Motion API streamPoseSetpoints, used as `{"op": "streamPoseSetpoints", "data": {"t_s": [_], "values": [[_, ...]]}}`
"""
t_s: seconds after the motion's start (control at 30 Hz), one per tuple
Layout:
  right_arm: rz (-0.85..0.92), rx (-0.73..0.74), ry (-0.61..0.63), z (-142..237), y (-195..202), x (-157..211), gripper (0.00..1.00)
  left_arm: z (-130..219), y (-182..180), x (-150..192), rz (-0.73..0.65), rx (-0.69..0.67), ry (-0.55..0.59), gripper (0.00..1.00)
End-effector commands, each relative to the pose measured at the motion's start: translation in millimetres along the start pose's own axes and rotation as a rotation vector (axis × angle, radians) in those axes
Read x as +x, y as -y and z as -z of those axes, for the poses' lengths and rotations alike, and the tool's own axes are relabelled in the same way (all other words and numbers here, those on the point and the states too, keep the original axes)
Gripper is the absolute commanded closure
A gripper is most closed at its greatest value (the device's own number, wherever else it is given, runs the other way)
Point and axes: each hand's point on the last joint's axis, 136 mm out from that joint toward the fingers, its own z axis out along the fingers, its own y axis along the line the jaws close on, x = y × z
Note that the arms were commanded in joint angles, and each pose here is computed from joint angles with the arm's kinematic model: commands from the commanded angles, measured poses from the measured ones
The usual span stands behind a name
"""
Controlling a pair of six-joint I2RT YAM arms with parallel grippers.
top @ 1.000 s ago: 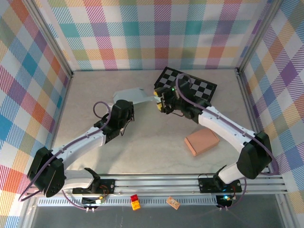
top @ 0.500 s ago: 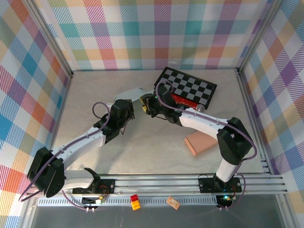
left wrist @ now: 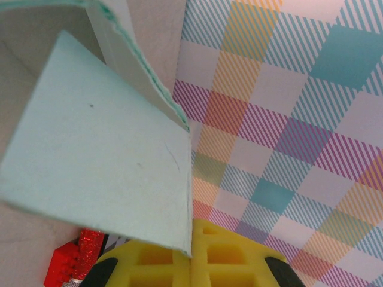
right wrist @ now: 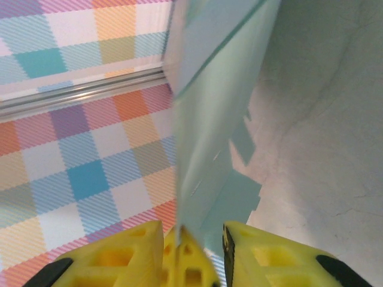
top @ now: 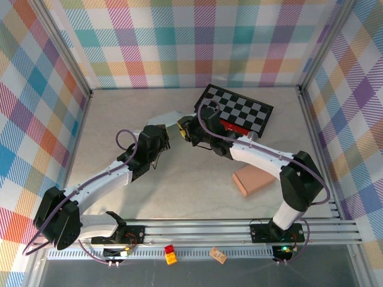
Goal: Fold the paper box
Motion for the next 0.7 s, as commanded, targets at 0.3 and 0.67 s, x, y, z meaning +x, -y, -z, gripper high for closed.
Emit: {"op": "streamPoseSetpoints", "data": {"t_s": [0.3,0.67], "values": [[0.017,-0.058,0.012,-18,-14,-1,0.6,-2,3,5,0.048,0.01,-0.027,1.0],[0.037,-0.049,0.014,-32,-16,-4,0.78,1,1,5,0.047,-0.002,-0.035,1.0]]}}
